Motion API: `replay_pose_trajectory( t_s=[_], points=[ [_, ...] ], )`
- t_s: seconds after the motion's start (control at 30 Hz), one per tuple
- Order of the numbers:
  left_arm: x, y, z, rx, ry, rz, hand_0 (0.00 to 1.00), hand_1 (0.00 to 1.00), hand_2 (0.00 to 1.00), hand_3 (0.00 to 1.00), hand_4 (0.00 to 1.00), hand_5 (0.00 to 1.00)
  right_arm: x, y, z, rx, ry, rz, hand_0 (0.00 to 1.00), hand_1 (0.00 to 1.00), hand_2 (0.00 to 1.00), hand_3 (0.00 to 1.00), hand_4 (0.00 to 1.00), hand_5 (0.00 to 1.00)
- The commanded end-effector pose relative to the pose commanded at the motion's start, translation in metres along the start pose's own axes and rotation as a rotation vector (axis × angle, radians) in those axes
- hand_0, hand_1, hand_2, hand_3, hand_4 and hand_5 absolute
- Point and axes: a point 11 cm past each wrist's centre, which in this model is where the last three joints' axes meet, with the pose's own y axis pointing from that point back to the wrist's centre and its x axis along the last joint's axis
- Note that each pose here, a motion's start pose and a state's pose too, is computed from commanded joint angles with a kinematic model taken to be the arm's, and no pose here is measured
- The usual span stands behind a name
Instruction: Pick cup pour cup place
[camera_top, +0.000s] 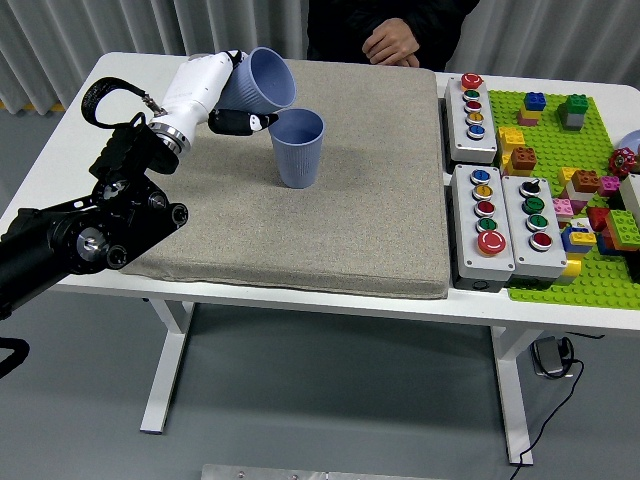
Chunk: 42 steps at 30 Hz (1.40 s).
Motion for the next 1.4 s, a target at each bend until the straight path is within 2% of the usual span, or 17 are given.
replay_pose_trajectory(
  t_s=[0.3,0.5,0.7,1.03,1.4],
  points=[
    [0.001,-0.002,0.008,-0.046,-0.159,-0.002,0.553,0.489,0.507,0.499,0.780,0.178,0.000,0.000,0.000,0.000,0.003,0.000,0.695,0.628,0.592,0.587,0.002,0.268],
    [0.003,-0.004,0.012,-0.050,-0.301,-0.008,0.551,0.489,0.507,0.499,0.775,0.180,0.000,0.000,-0.002,0.002,0.003,-0.001,0.695,0.629,0.591,0.587,0.002,0.267],
    [0.003,-0.005,0.014,-0.049,-0.396,-0.025,0.550,0.489,0.507,0.499,0.773,0.178,0.000,0.000,-0.002,0.002,0.003,-0.001,0.695,0.628,0.591,0.587,0.002,0.269],
    [0.003,-0.006,0.016,-0.058,-0.470,-0.033,0.548,0.490,0.507,0.499,0.767,0.178,0.001,0.000,0.001,-0.003,0.007,0.001,0.695,0.629,0.591,0.587,0.002,0.268],
    [0.006,-0.006,0.019,-0.066,-0.466,-0.020,0.545,0.489,0.506,0.499,0.763,0.179,0.001,0.000,0.000,-0.001,0.006,0.000,0.695,0.629,0.591,0.587,0.002,0.265]
  ],
)
